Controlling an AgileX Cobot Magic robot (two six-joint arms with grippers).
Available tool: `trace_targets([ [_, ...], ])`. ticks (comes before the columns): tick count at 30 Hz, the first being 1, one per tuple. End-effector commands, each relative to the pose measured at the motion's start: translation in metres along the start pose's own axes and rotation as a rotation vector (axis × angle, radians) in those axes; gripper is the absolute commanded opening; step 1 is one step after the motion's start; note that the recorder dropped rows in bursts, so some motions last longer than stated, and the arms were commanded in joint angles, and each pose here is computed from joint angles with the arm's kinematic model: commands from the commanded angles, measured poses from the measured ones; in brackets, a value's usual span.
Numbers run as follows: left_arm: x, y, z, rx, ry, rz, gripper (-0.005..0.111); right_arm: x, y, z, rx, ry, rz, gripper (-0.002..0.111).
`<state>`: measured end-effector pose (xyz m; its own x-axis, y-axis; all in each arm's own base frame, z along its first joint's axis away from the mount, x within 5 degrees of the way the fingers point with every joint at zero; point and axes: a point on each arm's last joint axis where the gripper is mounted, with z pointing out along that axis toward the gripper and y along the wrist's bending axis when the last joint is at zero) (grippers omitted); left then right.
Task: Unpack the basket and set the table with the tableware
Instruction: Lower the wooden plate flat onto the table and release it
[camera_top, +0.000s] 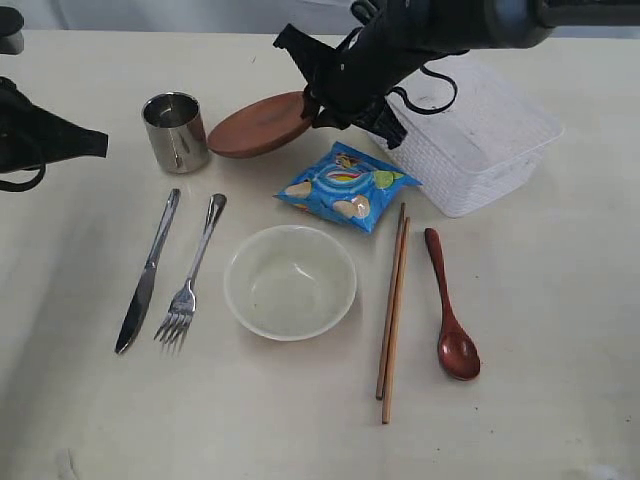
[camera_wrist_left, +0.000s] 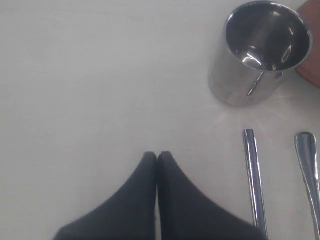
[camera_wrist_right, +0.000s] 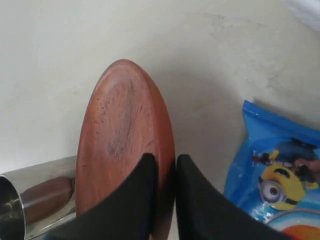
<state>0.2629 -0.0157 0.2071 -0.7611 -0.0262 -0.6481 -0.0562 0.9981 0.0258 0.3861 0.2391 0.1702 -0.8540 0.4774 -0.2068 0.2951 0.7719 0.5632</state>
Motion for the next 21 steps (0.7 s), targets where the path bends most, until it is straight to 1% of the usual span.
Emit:
trace_targets([
  [1, 0.002, 0.001, 0.0, -0.001, 0.009, -0.013, 0.0, -0.002, 0.0, -0.001, 0.012, -0.032, -0.004, 0.0],
  [11, 0.002, 0.001, 0.0, 0.001, 0.006, -0.013, 0.0, 0.002, -0.012, 0.019, 0.051, -0.009, 0.03, 0.0],
  [16, 0.002, 0.001, 0.0, 0.001, 0.006, -0.013, 0.0, -0.003, -0.016, 0.019, 0.067, -0.022, 0.008, 0.0],
  [21, 0.002, 0.001, 0.0, 0.001, 0.006, -0.013, 0.0, -0.009, -0.025, 0.017, 0.121, -0.008, 0.004, 0.0],
])
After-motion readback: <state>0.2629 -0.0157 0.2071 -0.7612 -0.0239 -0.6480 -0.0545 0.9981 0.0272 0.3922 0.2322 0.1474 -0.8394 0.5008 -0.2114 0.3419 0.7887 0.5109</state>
